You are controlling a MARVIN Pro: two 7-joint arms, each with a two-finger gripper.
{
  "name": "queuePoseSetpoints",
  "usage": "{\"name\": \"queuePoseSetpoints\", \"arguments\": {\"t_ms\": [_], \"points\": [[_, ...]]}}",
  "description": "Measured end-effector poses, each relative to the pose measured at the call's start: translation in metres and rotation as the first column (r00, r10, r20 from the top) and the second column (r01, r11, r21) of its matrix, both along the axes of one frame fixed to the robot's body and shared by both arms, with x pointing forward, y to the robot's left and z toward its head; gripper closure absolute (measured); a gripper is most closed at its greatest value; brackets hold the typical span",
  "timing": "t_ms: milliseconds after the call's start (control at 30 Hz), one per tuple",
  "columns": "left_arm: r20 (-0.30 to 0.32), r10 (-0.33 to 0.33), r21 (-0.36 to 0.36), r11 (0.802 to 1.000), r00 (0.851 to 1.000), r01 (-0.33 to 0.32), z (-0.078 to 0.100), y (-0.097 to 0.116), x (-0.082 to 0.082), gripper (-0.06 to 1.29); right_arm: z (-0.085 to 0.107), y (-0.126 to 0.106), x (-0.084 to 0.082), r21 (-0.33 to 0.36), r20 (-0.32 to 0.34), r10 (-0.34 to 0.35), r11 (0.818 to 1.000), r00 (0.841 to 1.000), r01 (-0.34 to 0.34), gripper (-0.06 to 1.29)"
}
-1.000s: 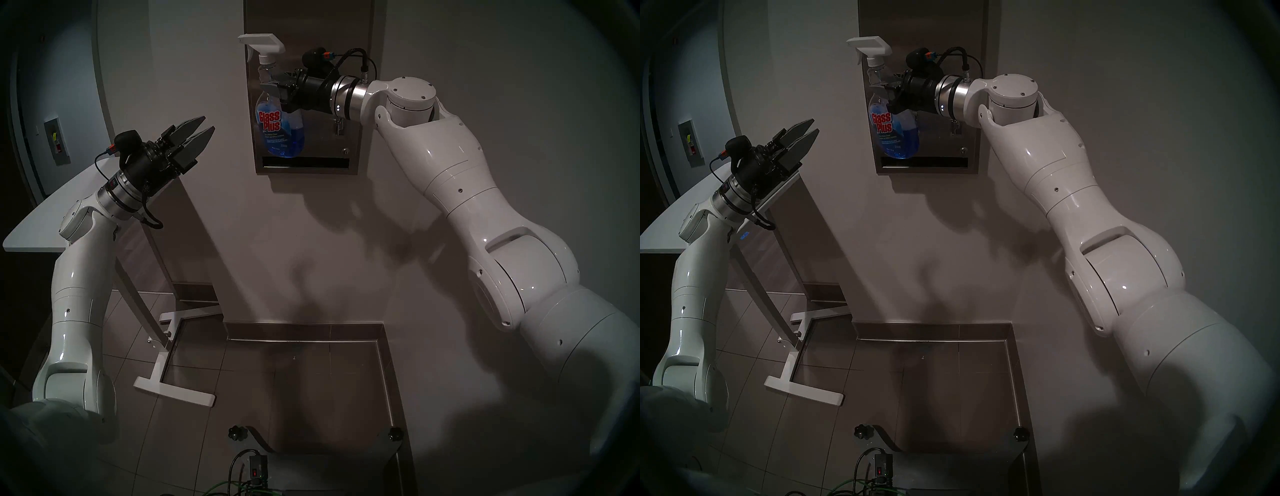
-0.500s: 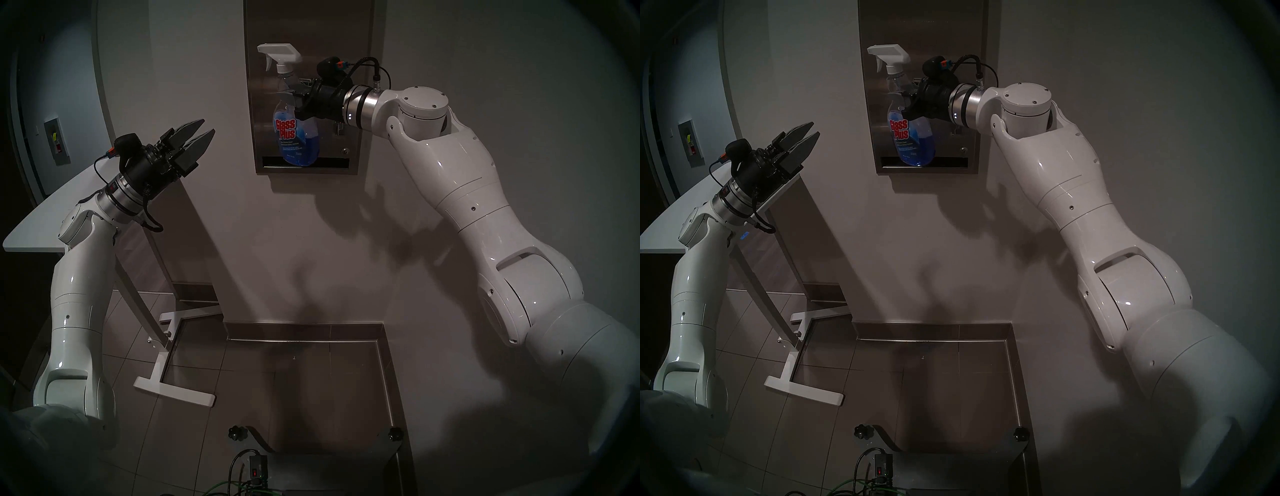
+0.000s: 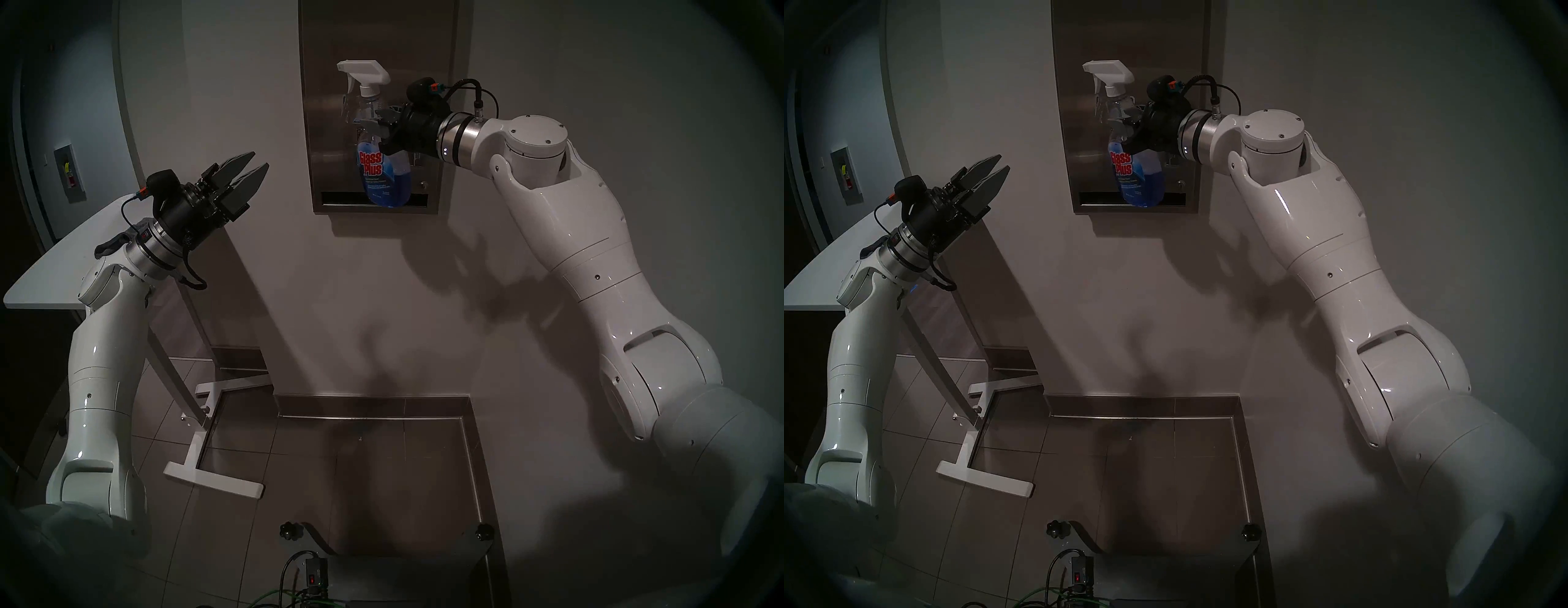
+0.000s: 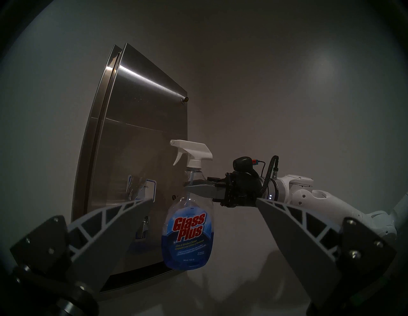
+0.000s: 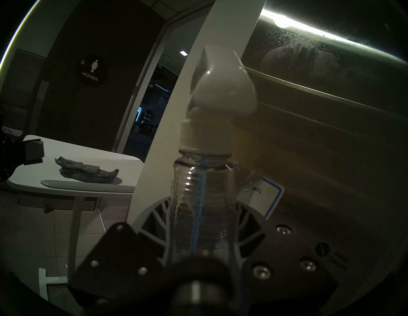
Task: Pick up the cleaner bottle and spray the cleaner onto the surface
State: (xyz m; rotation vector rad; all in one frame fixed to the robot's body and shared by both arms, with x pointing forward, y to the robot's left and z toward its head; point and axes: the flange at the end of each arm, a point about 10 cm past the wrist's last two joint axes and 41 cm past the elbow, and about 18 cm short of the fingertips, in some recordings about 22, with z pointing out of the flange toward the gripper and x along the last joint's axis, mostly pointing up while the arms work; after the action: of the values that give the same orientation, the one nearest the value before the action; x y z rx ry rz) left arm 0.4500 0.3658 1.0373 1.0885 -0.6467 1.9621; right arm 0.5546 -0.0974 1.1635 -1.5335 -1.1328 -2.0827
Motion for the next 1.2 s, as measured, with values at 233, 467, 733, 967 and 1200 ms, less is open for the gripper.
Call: {"name": "queuePoseSetpoints", "arguments": {"t_ms": [233, 467, 733, 967, 1200], "points": [[-0.006, 0.004, -0.009, 1.0, 1.0, -0.004, -0.005, -0.003, -0.001, -0.03, -0.004, 0.0, -0.01, 0.012, 0.007, -0.002, 1.0, 1.0, 0.002, 0.91], [-0.01, 0.013, -0.018, 1.0, 1.0, -0.013, -0.01, -0.006, -0.003, -0.03, -0.007, 0.007, -0.024, 0.032, 0.014, 0.016, 0.999, 1.0, -0.016, 0.91], [0.003, 0.044, -0.047, 0.998, 0.999, -0.044, -0.009, -0.007, -0.004, -0.03, -0.007, 0.009, -0.038, 0.058, 0.023, 0.005, 0.998, 1.0, -0.006, 0.91], [0.022, 0.079, -0.083, 0.994, 0.997, -0.076, -0.005, -0.009, -0.006, -0.03, -0.008, 0.008, -0.049, 0.081, 0.02, -0.038, 0.996, 0.999, 0.037, 0.91], [0.027, 0.129, -0.114, 0.985, 0.991, -0.125, -0.005, -0.002, -0.01, -0.03, -0.01, 0.007, -0.058, 0.106, -0.008, -0.13, 0.986, 0.991, 0.131, 0.91]]}}
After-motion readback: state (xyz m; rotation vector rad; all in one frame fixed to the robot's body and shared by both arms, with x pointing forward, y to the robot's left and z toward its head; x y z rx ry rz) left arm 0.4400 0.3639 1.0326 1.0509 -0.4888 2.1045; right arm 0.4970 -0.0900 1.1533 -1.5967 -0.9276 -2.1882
